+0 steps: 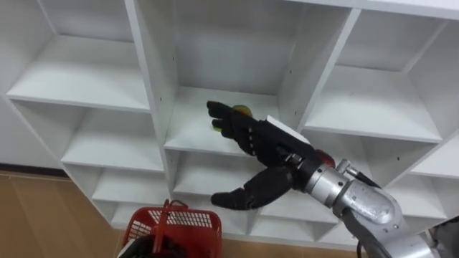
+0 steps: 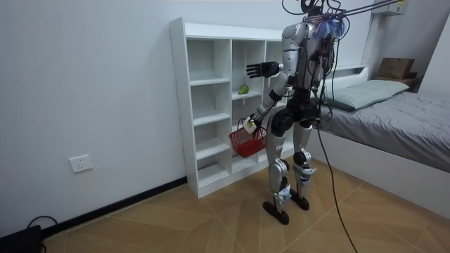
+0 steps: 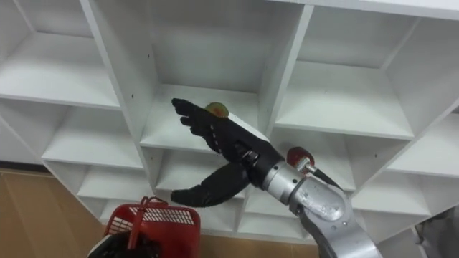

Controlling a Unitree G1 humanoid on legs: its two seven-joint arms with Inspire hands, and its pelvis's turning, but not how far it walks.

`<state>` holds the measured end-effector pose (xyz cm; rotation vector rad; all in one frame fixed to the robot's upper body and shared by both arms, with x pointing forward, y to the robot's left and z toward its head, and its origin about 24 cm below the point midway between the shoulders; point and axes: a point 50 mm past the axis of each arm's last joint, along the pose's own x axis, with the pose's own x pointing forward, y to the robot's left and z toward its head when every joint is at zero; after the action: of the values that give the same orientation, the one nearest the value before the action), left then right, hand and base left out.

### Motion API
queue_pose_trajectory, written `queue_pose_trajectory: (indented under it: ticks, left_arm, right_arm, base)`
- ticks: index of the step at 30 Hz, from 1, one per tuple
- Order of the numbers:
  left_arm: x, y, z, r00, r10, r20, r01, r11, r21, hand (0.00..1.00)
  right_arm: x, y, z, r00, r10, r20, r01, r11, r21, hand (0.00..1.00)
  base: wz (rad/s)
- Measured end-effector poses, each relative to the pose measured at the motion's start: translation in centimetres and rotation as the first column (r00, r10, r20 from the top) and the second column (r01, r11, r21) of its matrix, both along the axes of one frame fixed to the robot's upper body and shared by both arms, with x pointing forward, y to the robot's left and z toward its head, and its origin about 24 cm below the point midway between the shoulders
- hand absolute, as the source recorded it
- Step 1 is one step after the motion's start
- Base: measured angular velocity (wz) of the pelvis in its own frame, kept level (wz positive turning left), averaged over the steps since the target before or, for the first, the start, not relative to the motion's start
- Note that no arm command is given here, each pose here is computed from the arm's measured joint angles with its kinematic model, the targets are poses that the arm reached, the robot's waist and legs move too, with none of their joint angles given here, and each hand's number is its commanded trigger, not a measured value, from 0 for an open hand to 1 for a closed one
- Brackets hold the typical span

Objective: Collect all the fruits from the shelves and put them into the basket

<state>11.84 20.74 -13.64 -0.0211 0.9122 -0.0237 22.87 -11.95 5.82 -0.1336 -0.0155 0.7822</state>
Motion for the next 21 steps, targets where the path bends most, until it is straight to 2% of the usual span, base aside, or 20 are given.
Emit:
queue_pose_trajectory:
  ticks: [6,12,16,21]
  left_arm:
    - [-0.8,0.2,-0.2,0.999,-0.032,-0.023,0.032,0.999,0.011,1.0]
    - [-0.5,0.4,0.2,0.998,-0.062,-0.002,0.062,0.998,0.032,1.0]
    - [0.3,0.4,0.8,0.997,-0.071,0.043,0.069,0.997,0.033,1.0]
    - [0.7,0.7,1.2,0.99,-0.133,0.053,0.129,0.989,0.076,1.0]
  right_arm:
    - [0.4,-0.3,1.0,0.997,-0.04,0.071,0.042,0.998,-0.037,0.0]
    - [1.3,-0.7,2.0,0.983,-0.116,0.143,0.122,0.992,-0.034,0.0]
    - [2.2,-0.9,2.4,0.961,-0.162,0.224,0.192,0.974,-0.12,0.0]
    - [3.5,-1.5,1.5,0.952,-0.213,0.222,0.254,0.951,-0.175,0.0]
  base:
    - [0.07]
    - [0.08]
    - [0.06]
    - [0.08]
